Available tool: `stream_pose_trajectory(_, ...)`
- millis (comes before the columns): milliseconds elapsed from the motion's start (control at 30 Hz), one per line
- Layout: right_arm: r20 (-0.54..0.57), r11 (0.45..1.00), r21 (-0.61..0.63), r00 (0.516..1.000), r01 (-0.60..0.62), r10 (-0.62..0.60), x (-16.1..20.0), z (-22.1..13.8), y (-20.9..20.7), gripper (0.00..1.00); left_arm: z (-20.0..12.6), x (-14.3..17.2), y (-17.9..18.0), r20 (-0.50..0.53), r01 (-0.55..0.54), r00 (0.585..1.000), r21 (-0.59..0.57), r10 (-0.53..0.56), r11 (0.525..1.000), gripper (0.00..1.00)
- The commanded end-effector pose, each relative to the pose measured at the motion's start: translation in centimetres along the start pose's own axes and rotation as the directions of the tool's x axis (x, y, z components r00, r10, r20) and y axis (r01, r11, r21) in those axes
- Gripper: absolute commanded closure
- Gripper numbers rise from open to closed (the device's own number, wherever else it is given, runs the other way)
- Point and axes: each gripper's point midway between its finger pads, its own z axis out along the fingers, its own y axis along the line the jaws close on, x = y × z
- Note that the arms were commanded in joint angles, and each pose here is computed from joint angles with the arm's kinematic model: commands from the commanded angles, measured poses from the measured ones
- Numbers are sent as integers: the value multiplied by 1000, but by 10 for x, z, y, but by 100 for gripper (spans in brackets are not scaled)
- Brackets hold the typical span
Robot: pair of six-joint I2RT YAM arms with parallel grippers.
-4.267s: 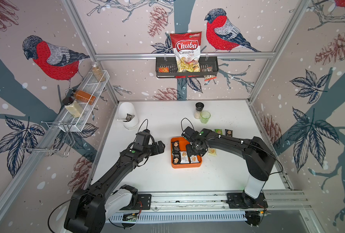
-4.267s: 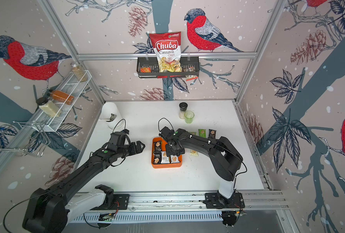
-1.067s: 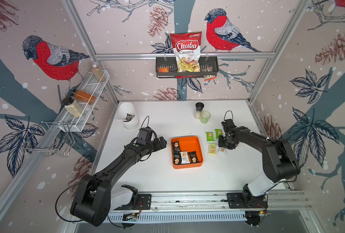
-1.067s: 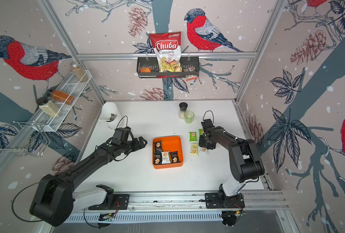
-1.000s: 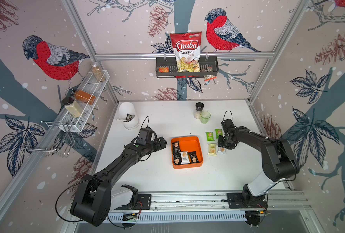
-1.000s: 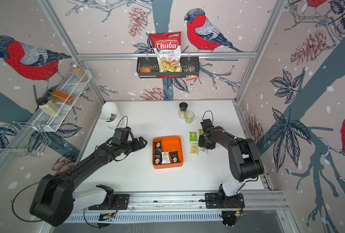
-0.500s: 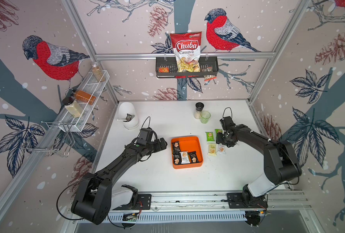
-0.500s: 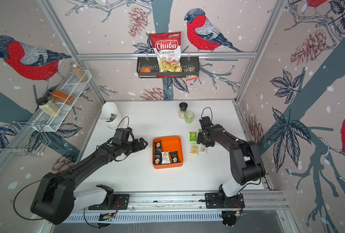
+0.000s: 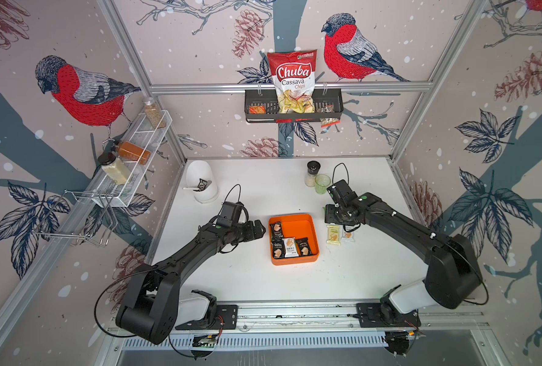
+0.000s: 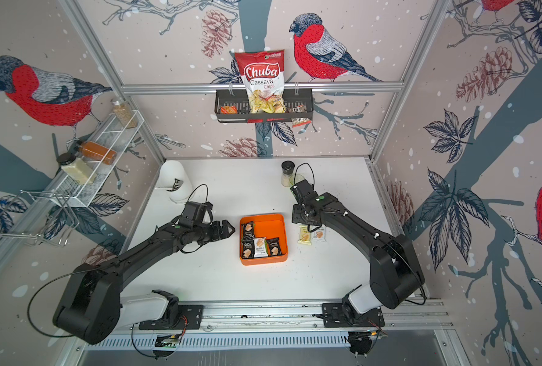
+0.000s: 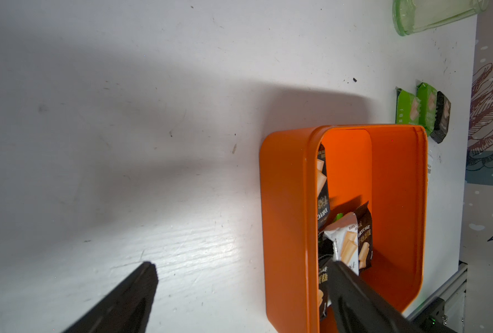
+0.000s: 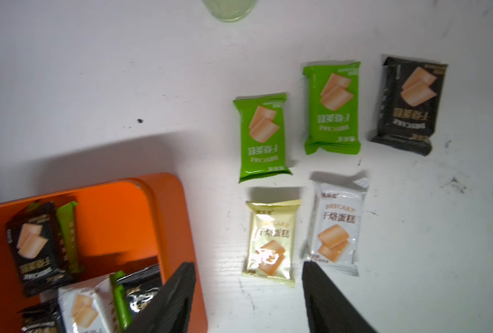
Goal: Take the cookies out of the storage box
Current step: Pick up the cookie from the storage box.
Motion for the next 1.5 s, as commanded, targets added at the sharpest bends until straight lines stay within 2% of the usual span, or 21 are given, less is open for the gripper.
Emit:
stream_pose_trajectory(0, 0, 999, -29, 1000, -26, 26, 6, -6, 24, 36, -3, 0, -3, -7, -36, 999, 4, 36, 999, 4)
stream_pose_trajectory(200, -38, 994, -78, 996, 73, -76, 28, 0, 81, 38, -8, -6, -4, 21, -45, 999, -1, 45, 999, 4)
stream_pose_trajectory(400, -130, 984, -99, 978, 150, -162, 60, 23, 114, 40, -12, -10, -5, 30, -55, 998, -2, 55, 999, 4)
stream_pose_trajectory(833, -267, 981, -73, 945, 178, -191, 104, 46, 95, 43, -18, -15, -1, 41, -71, 997, -37, 72, 997, 4)
stream_pose_trajectory(1467, -309, 974, -20, 925, 225, -221, 110, 76, 85, 36, -18, -12, 3, 33, -80, 996, -50, 82, 996, 4)
